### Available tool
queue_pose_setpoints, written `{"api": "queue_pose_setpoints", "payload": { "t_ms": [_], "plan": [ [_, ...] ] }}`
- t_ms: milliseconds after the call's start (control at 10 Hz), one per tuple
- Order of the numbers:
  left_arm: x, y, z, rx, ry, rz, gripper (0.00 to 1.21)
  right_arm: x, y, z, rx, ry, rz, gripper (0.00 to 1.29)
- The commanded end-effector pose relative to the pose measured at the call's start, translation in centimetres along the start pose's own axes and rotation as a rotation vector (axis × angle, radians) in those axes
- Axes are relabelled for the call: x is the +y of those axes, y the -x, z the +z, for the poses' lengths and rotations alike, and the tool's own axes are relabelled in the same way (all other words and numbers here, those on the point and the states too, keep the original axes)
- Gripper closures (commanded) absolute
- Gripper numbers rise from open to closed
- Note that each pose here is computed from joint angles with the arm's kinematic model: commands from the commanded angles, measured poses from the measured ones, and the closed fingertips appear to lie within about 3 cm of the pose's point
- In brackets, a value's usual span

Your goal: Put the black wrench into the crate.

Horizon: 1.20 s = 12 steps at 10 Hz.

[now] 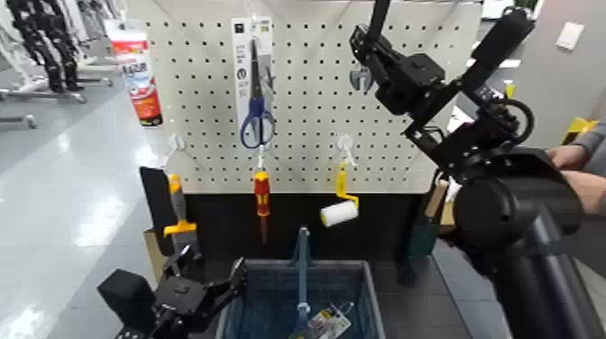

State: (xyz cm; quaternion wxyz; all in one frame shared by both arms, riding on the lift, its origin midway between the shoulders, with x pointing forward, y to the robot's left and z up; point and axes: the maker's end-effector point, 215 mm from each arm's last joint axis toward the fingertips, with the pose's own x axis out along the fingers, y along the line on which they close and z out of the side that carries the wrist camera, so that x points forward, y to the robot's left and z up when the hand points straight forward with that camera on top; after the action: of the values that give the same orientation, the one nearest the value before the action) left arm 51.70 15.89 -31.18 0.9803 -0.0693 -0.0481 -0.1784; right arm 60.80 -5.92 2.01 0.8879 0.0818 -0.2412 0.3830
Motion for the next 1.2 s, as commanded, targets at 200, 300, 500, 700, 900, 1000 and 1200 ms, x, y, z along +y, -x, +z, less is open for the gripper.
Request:
{"api": "queue_pose_setpoints", "payload": {
  "t_ms": [200,300,500,700,900,1000,1200],
  "plan": [
    [-0.1,0.0,-0.3,0.011,-0.001,-0.001,0.11,2.3,0.7,-0.1,-0.012,-0.045,0.02,1.23],
    [-0.1,0.0,-0.3,0.011,-0.002,-0.002,0.11,2.9,1.1,-0.8,-0.004,-0.068,0.022,1.23],
    [-0.1,0.0,-0.3,0.014,-0.003,-0.001,0.11,4.3,2.5,-3.8,0.038,-0.145,0.014,1.22],
    [0.1,0.2,-0.4,0.017,-0.006,0.005,0.11,5.1,5.4,-8.6,0.122,-0.235,-0.038,1.23],
    [0.2,0.3,-0.4,0.021,-0.011,0.01,0.11,5.6,9.2,-12.8,0.196,-0.326,-0.101,1.23],
    [0.3,0.5,-0.5,0.024,-0.012,0.014,0.11,5.3,11.1,-14.3,0.23,-0.346,-0.137,1.23],
    [0.4,0.6,-0.5,0.025,-0.013,0.017,0.11,5.6,14.5,-17.7,0.305,-0.406,-0.179,1.23]
  ]
}}
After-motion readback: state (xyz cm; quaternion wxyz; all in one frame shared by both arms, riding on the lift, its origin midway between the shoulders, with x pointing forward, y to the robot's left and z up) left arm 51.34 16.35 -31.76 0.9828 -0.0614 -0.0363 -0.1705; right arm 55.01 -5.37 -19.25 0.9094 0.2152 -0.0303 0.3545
